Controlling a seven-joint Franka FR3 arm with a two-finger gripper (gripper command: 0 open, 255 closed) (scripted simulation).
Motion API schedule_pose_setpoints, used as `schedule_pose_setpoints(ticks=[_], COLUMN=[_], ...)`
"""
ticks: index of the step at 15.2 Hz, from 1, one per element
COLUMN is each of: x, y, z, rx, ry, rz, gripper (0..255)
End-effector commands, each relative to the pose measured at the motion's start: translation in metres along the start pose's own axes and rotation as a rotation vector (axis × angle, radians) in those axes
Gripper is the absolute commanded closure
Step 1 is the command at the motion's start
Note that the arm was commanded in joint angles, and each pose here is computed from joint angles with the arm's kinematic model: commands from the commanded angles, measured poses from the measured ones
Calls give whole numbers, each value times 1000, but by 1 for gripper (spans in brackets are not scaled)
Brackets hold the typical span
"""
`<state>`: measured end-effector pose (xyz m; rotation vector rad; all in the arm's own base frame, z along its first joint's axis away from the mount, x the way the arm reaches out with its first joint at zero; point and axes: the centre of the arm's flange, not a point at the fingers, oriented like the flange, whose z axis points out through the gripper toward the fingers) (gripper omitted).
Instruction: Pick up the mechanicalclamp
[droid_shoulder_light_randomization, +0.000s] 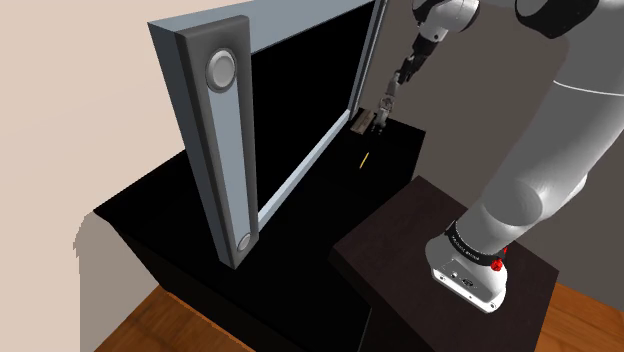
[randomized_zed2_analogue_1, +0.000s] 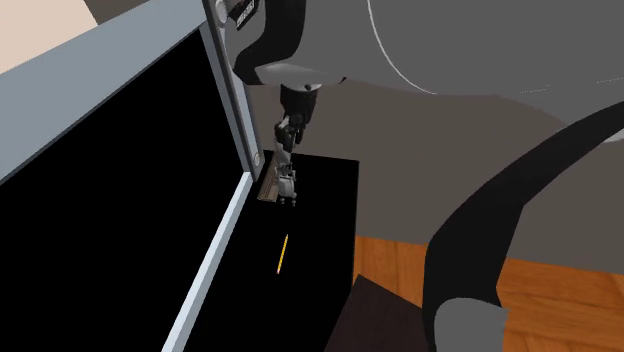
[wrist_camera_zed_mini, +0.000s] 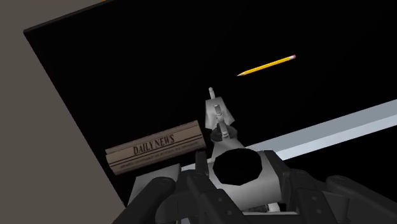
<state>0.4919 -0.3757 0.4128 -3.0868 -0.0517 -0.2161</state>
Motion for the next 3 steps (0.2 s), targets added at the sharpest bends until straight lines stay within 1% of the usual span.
schedule_pose_setpoints(ticks=[1, 3], x=[0, 1], y=[0, 0], z=[-10, -11], rx=[0, 0], ry=[0, 0], rz=[0, 0], gripper=[255, 255])
